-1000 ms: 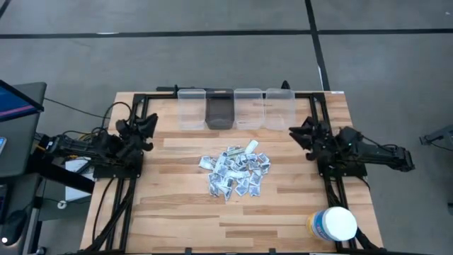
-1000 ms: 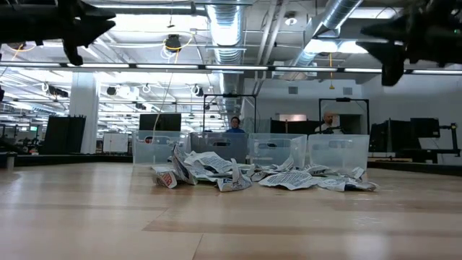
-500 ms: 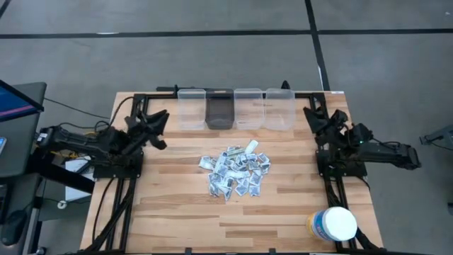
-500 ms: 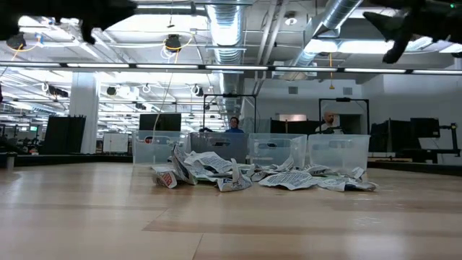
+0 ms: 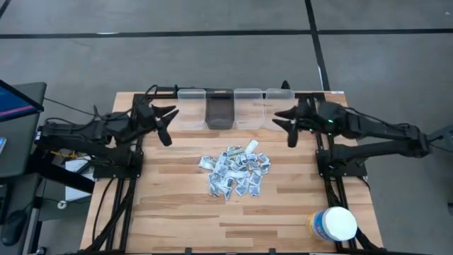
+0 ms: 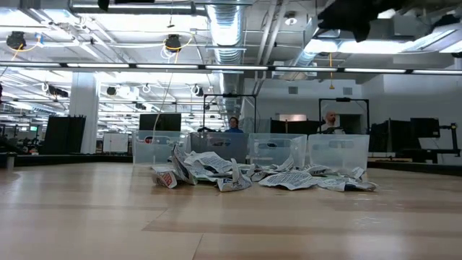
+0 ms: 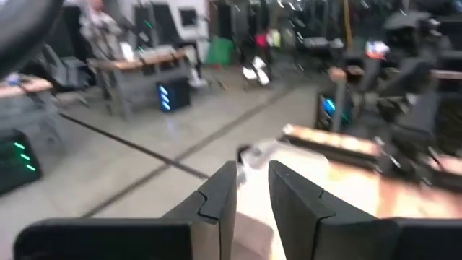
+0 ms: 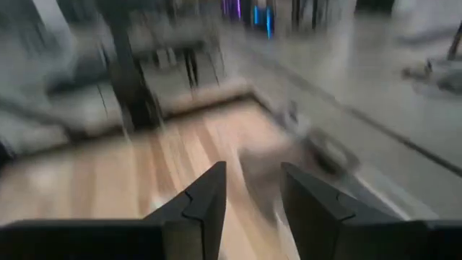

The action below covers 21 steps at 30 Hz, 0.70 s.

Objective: Pick & Place First Aid Supplies
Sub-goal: Put the ointment pack into the right transparent bin

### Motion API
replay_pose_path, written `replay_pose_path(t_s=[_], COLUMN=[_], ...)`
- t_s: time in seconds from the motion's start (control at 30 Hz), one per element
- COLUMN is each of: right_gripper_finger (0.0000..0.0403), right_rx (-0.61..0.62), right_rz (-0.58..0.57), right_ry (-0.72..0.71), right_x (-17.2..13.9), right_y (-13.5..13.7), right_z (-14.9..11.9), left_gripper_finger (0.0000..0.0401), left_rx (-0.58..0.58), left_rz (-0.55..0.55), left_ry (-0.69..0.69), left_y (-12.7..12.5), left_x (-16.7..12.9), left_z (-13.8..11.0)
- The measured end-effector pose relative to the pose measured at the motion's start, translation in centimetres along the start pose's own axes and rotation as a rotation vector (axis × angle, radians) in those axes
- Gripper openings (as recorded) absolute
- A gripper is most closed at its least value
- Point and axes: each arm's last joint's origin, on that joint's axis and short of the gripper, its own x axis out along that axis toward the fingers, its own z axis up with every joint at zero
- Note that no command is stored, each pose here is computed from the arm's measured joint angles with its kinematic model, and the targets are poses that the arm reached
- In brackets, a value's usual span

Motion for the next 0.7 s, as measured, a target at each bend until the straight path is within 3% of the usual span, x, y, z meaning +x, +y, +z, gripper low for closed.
replay_pose_path(t_s=[0.27, 0.53, 0.7], right_gripper_finger=[0.0124, 0.0124, 0.0124], right_rx=[-0.167, -0.205, -0.151], right_rz=[0.005, -0.006, -0.033], right_ry=[0.298, 0.547, 0.663], right_x=[3.7, 6.8, 8.4], right_y=[0.3, 0.6, 0.8], right_z=[0.9, -1.9, -3.5], left_gripper_finger=[0.0043, 0.0023, 0.0022], left_rx=[0.002, 0.239, 0.277], left_rz=[-0.251, -0.264, -0.267], left_ry=[0.216, 0.327, 0.383], left_y=[-0.4, -1.7, -2.6], left_x=[-0.1, 1.7, 2.7], left_z=[-1.4, -3.5, -4.5])
